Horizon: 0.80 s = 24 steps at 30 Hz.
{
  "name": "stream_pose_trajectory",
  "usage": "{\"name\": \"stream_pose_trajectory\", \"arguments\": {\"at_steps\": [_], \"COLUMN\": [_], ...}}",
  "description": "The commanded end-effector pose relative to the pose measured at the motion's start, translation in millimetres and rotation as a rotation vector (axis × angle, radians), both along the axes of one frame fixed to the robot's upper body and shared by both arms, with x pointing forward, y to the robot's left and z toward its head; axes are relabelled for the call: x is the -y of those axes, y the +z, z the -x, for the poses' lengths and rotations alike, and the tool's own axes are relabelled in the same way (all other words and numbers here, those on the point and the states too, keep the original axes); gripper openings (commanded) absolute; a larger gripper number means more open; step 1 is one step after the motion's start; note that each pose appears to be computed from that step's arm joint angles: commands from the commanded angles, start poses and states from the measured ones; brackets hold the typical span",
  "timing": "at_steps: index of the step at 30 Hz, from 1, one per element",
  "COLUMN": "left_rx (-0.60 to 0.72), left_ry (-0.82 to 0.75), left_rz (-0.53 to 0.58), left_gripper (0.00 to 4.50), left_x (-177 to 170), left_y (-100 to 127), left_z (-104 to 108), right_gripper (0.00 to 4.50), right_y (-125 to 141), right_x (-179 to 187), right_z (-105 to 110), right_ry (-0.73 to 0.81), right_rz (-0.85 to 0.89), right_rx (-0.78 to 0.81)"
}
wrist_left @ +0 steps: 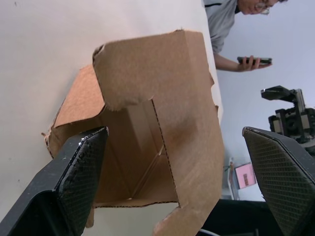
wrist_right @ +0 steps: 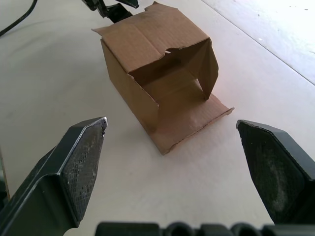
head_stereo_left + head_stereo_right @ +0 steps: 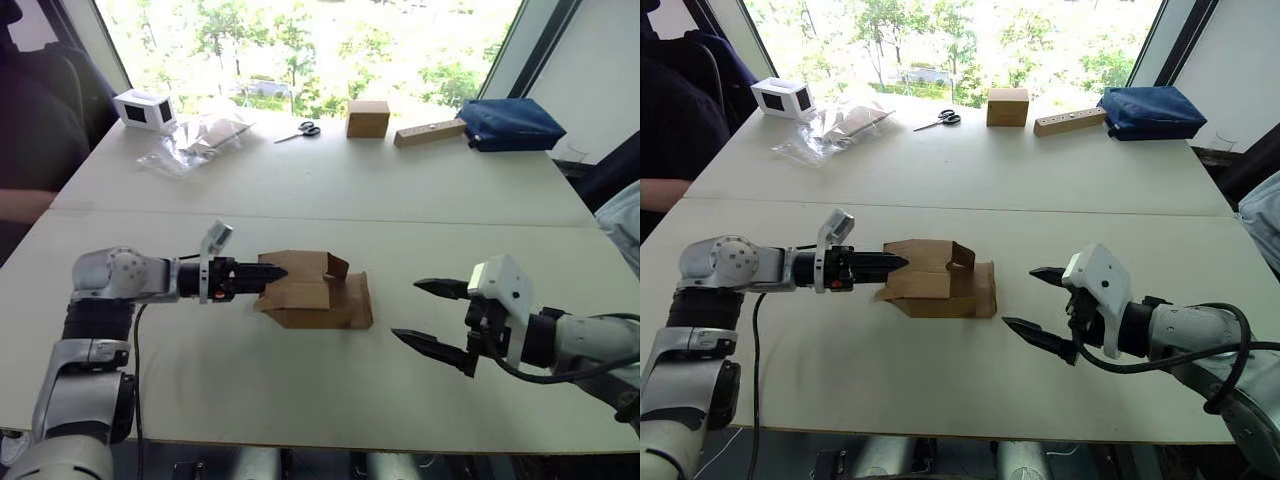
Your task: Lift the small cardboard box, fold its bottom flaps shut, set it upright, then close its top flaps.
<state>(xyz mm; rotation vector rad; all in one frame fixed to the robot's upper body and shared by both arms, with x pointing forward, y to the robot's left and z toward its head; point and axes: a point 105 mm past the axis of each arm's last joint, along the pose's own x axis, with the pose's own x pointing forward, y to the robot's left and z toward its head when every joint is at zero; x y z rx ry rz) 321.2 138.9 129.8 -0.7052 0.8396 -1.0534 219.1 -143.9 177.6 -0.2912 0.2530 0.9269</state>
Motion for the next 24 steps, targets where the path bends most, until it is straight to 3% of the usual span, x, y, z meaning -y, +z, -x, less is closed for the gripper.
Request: {"name": "stream_pose_trajectory", "arguments": {"at_steps": [1, 12, 13, 24], "left_rx": [0.039, 0.049, 0.046, 0.033], "left_ry": [-0.024, -0.048, -0.059, -0.079], "left_rz": [0.036, 0.075, 0.082, 0.076], "left_gripper": [4.50, 4.50, 4.01, 4.01], "left_x": [8.7, 22.5, 23.5, 29.4], "left_y": [9.0, 11.0, 10.3, 1.9], "left_z": [-4.4, -7.0, -5.4, -5.7], "right_gripper": [4.43, 4.43, 4.50, 4.50], "right_y": [9.6, 2.4, 1.2, -8.5], "right_x": [-1.4, 6.1, 7.0, 13.5], "right_z": [1.2, 3.9, 3.9, 4.4], "right_ry": [-0.002, -0.027, -0.031, -0.052], "right_rz": [-0.005, -0.015, -0.019, -0.023], "right_rx": [0.043, 0.024, 0.024, 0.029]}}
